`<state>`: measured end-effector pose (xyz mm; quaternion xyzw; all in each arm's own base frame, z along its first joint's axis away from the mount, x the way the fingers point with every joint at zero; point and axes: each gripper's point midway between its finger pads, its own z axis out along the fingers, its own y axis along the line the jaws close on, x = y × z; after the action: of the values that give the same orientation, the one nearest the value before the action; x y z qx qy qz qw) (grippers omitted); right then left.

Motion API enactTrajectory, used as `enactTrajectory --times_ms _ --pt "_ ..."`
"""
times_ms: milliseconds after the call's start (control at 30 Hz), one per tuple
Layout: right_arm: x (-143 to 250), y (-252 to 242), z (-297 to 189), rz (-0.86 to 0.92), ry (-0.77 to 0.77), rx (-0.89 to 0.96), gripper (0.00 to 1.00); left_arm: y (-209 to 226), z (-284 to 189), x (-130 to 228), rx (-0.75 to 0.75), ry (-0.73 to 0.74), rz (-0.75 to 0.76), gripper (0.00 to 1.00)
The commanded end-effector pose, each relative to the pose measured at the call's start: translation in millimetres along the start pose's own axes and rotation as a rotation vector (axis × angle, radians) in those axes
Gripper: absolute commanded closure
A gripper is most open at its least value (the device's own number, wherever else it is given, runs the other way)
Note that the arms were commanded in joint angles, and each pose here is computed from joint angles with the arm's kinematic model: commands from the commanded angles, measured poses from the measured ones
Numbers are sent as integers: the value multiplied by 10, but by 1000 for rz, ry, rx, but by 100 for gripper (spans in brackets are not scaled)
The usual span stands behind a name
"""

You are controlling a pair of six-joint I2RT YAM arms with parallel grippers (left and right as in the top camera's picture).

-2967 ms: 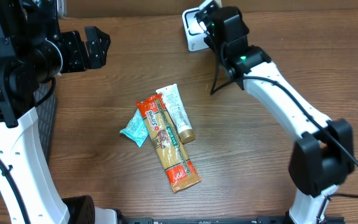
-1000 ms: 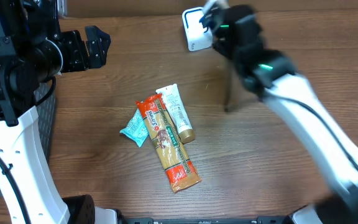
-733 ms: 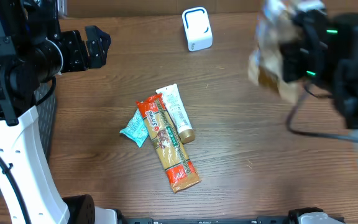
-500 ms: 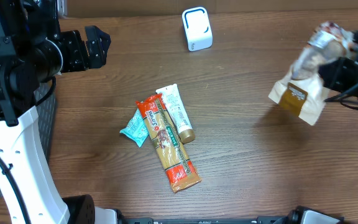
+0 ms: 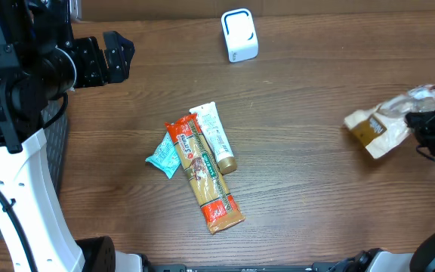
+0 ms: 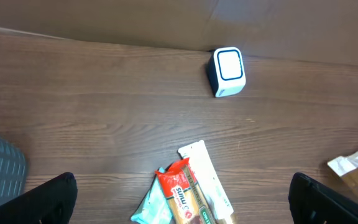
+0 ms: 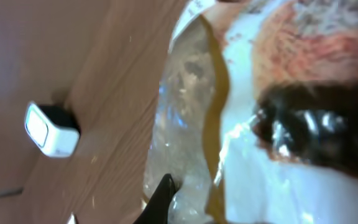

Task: Scan the item barcode
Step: 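Carry the pouch right and release it on the table edge, then reach the right gripper to the white tube and grasp it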

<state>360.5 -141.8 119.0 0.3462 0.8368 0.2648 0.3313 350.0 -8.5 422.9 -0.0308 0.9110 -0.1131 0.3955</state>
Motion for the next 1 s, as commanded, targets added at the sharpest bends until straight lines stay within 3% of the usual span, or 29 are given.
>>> enactTrajectory --times_ms 0,333,367,433,533,767,967 --pt "-133 -173 -30 93 -56 25 96 38 -17 -37 -12 -13 -1 1" --pt "-288 -752 -141 118 -173 348 96 38 -17 -37 -12 -13 0 0" --pt "-308 -761 -148 115 -183 355 93 38 -17 -37 -12 -13 -1 0" --pt "-340 -751 -150 108 -194 351 50 38 -17 -37 -12 -13 0 1" --pt "-320 -748 -145 111 -186 348 27 38 -17 -37 -12 -13 -1 0" --pt "-188 -505 -154 62 -68 258 0 38 -17 -37 -12 -13 0 0" --pt "-96 205 -286 -84 99 68 0 38 -17 -37 -12 -13 -1 0"
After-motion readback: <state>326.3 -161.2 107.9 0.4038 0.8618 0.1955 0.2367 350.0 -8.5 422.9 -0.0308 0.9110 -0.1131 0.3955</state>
